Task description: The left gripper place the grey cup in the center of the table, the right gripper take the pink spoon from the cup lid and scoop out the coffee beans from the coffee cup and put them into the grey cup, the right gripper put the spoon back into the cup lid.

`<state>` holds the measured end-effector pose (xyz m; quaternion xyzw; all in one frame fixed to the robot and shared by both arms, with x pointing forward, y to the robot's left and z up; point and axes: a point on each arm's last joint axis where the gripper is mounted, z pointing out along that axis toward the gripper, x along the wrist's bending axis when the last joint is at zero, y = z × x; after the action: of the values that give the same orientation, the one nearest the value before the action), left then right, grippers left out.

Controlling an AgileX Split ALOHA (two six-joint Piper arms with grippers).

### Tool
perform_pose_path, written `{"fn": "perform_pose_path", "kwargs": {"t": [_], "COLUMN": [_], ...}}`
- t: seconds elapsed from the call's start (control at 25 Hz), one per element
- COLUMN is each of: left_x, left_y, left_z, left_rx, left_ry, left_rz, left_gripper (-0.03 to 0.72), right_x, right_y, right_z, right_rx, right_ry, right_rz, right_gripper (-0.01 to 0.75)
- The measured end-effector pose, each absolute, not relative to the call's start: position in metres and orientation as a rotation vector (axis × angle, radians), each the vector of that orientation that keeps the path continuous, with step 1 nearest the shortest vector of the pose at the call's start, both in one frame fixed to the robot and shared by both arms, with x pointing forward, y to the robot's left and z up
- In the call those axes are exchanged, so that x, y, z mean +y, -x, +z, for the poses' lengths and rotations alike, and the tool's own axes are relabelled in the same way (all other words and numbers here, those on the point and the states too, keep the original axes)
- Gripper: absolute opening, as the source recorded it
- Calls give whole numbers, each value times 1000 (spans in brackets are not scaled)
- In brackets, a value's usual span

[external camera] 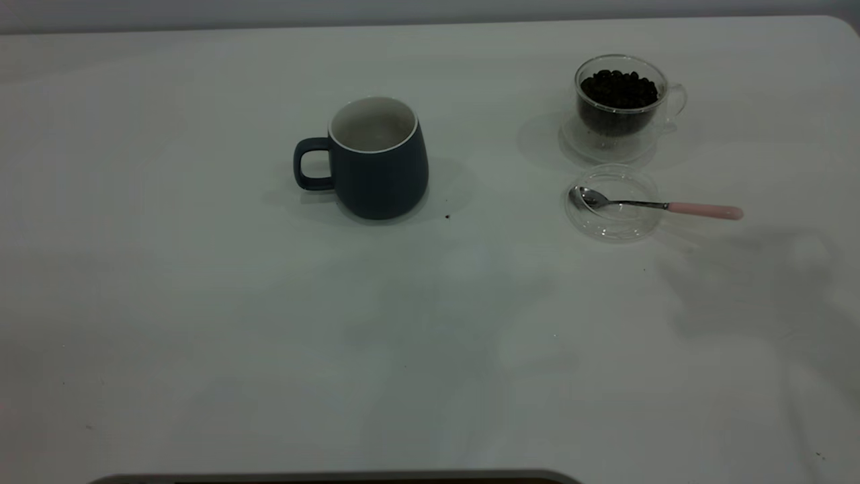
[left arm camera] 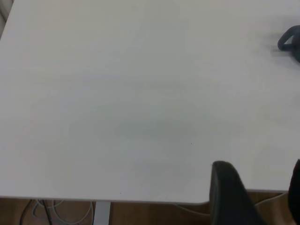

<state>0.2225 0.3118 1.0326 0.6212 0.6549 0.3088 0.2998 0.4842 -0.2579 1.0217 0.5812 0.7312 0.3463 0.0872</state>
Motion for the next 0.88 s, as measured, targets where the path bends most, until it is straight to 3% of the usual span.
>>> {"fn": "perform_pose_path", "kwargs": {"t": [0.2,0.4,0.64,0.88], "left_x": [312,312,312,312], "left_y": [-222,-222,-222,-222], "left_z": [1033,1033,1033,1033], "left_rx": [1738,1738,1738,1738], "left_ry": [-1649,-1649,-1649,-1649], "left_rz": [820,820,820,820], "left_gripper": [370,370,370,370], "right_x": [-277,-290,-293,-295], "right_y": [-407,-337,-277,-261], "right_z": [1053,1066,1041,1041], "right_rx": [2200,2111,2008,1819], "right_ry": [-1875,-1885,-1795,-1675], "right_rz": [651,512,607,777], "right_gripper": [591,591,591,591]}}
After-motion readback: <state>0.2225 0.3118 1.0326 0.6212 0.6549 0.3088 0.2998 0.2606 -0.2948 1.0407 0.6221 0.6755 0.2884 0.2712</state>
